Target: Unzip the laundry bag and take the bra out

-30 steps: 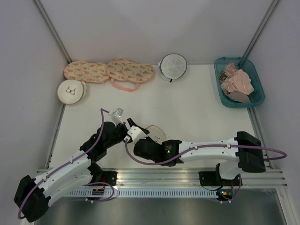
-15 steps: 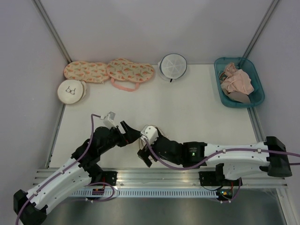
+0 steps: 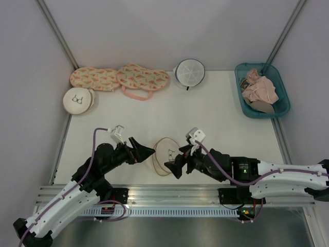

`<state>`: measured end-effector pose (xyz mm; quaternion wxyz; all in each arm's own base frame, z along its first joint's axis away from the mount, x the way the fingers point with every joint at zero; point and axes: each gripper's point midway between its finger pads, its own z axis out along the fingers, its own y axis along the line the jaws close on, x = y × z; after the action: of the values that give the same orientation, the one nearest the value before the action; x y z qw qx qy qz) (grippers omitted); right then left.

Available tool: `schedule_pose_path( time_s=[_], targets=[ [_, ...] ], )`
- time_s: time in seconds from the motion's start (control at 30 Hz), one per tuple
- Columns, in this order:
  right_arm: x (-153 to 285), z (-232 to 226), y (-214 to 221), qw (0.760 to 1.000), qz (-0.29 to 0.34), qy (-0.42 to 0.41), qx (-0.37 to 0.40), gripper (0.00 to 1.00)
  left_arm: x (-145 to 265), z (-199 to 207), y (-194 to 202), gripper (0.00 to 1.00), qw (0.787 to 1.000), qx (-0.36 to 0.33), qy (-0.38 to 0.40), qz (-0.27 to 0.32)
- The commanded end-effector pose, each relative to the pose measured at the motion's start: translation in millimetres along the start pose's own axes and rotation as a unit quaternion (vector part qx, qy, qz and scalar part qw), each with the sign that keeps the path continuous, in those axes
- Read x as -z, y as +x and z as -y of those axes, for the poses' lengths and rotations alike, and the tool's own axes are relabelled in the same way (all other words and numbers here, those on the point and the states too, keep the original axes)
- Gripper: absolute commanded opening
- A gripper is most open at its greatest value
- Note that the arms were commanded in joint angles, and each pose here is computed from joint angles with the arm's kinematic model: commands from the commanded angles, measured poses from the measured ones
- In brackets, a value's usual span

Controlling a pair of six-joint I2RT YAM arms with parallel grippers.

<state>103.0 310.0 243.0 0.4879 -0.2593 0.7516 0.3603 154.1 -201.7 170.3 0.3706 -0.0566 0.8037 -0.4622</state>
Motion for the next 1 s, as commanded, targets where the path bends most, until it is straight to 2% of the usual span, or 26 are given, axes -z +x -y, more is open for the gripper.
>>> schedule_pose_path(
  time_s=[0.0, 0.23, 0.43, 0.53, 0.77, 0.97],
  targets=[
    [16.1, 18.8, -9.1, 0.998, 0.021, 0.043, -0.049, 0.98, 12.5, 23.3, -1.1, 0.98, 0.997, -0.047, 0.056, -0.006],
    [28.5, 44.4, -9.5, 0.990, 0.026, 0.109, -0.082, 0.98, 30.3, 47.0, -1.3, 0.99, 0.989, -0.085, 0.118, -0.005],
    [40.1, 50.1, -20.2, 0.986, 0.056, 0.109, -0.116, 0.98, 59.7, 80.2, -6.6, 0.99, 0.973, -0.128, 0.194, 0.009],
    [43.3, 49.5, -24.5, 0.985, 0.062, 0.104, -0.121, 0.98, 68.7, 86.9, -12.6, 0.99, 0.969, -0.135, 0.204, 0.025],
    [38.6, 43.1, -26.6, 0.987, 0.055, 0.099, -0.117, 0.98, 72.1, 92.9, -10.8, 0.99, 0.968, -0.136, 0.211, 0.013],
    [42.2, 39.9, -34.3, 0.986, 0.075, 0.080, -0.126, 0.98, 75.9, 97.3, -14.4, 0.99, 0.967, -0.140, 0.214, 0.018]
  ],
)
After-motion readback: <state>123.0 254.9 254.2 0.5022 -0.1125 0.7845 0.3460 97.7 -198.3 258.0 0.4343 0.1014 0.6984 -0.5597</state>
